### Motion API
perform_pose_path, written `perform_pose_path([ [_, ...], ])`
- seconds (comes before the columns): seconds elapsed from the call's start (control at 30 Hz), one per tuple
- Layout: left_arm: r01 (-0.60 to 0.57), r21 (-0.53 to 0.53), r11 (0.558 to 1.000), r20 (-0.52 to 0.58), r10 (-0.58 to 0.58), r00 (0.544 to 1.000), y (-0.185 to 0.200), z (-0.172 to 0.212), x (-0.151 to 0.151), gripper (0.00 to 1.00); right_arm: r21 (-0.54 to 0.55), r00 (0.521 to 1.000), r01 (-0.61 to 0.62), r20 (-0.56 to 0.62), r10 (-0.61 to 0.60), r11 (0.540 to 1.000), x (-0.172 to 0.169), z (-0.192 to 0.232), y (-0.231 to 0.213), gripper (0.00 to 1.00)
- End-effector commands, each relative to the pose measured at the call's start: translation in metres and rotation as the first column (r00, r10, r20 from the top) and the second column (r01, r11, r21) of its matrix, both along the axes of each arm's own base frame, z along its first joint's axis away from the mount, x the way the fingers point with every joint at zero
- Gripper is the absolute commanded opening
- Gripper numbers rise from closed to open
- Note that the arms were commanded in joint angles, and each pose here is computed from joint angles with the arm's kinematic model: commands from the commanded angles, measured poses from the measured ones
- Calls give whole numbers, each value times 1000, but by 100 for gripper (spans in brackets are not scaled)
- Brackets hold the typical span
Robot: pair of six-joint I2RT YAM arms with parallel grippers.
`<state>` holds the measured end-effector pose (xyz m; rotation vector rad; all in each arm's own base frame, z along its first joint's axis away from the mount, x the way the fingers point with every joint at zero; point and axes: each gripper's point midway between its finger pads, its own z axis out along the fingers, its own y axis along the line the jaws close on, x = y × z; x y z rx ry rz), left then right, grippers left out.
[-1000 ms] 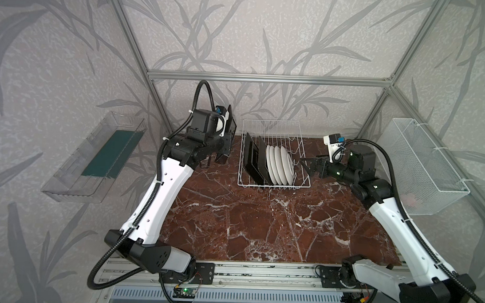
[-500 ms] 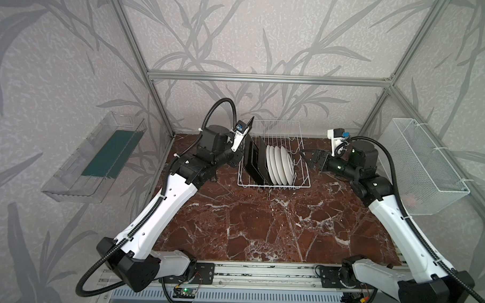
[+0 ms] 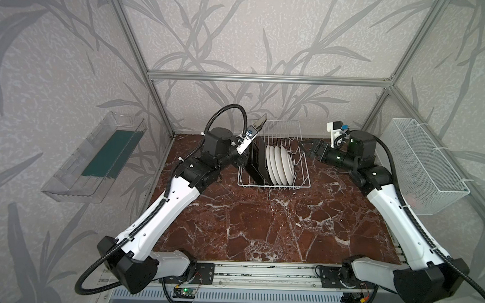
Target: Unload the plates from the dish rack
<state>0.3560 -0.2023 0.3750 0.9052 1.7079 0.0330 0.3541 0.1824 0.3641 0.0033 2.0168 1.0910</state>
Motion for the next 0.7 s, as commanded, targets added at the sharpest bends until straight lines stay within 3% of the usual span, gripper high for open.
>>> perform_pose_path([
  [0.0, 22, -57, 998, 306, -3, 952, 3, 87, -7, 0, 53, 998, -35, -43, 37, 998, -4, 7, 8, 98],
  [0.27, 85, 59, 995, 419, -102, 902, -6, 77, -17, 0, 132, 995, -94, -21, 97, 987, 2, 26, 21, 100],
  [0.67, 88, 246, 965, 451, -194, 871, -22, 54, -17, 0, 140, 991, -79, -95, 93, 987, 14, 21, 36, 98],
])
